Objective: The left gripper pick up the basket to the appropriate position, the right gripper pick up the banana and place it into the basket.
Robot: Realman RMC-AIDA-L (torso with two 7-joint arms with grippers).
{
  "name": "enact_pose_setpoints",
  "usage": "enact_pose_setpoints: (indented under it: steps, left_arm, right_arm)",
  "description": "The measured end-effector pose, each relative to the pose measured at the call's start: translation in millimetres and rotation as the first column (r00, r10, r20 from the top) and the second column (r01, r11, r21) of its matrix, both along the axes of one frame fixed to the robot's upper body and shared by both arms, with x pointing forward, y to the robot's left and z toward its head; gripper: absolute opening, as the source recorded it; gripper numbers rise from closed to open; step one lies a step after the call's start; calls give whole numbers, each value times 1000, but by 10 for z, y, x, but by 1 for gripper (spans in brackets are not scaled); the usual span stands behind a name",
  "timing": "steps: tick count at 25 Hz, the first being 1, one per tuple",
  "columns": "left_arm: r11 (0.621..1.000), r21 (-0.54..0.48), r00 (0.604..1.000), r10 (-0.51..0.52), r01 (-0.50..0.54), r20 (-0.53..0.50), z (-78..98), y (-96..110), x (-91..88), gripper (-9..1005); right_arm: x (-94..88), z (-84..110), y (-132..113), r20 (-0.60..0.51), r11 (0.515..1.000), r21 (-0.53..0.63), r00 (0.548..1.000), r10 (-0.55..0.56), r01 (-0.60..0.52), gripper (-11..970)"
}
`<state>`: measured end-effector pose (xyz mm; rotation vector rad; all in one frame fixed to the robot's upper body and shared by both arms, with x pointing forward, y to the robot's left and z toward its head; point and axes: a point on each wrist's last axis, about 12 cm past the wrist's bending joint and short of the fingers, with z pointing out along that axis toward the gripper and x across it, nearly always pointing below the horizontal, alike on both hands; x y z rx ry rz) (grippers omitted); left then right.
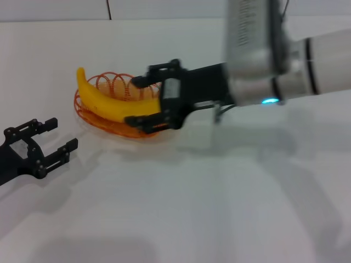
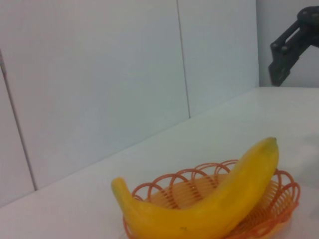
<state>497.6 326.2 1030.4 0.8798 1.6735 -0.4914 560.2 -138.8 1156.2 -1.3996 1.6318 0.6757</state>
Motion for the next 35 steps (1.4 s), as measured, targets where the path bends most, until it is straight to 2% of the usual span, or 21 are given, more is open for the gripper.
enact_pose_setpoints:
  steps: [3,8,13,25,35]
  left_arm:
    - [1000,-1,1000,3,-3,2,1,3,-1,648]
    - [1000,1,1000,5,-5,19,4,-4,1,648]
    - [1000,1,1000,7,-7,22,2,-3,-3,648]
    - [1000,-12,1000,18,-18,23,-13,-8,-21,649]
    - [1000,-15,999,26,-25,41,-38,-17,-49,649]
  right_arm:
    - [63,-75,-277,-43,998,54,999,-12,15,766]
    - [170,-244,-750,-99,985,140,991,-92,105,764]
    - [138,-466,-1099,-160,977,155,979,-123,148,763]
    - [-85,-750,-1401,-219,968,125,958,-185,216,763]
    - [-136,-790,-1453,-228,969,115,955,-189,219,763]
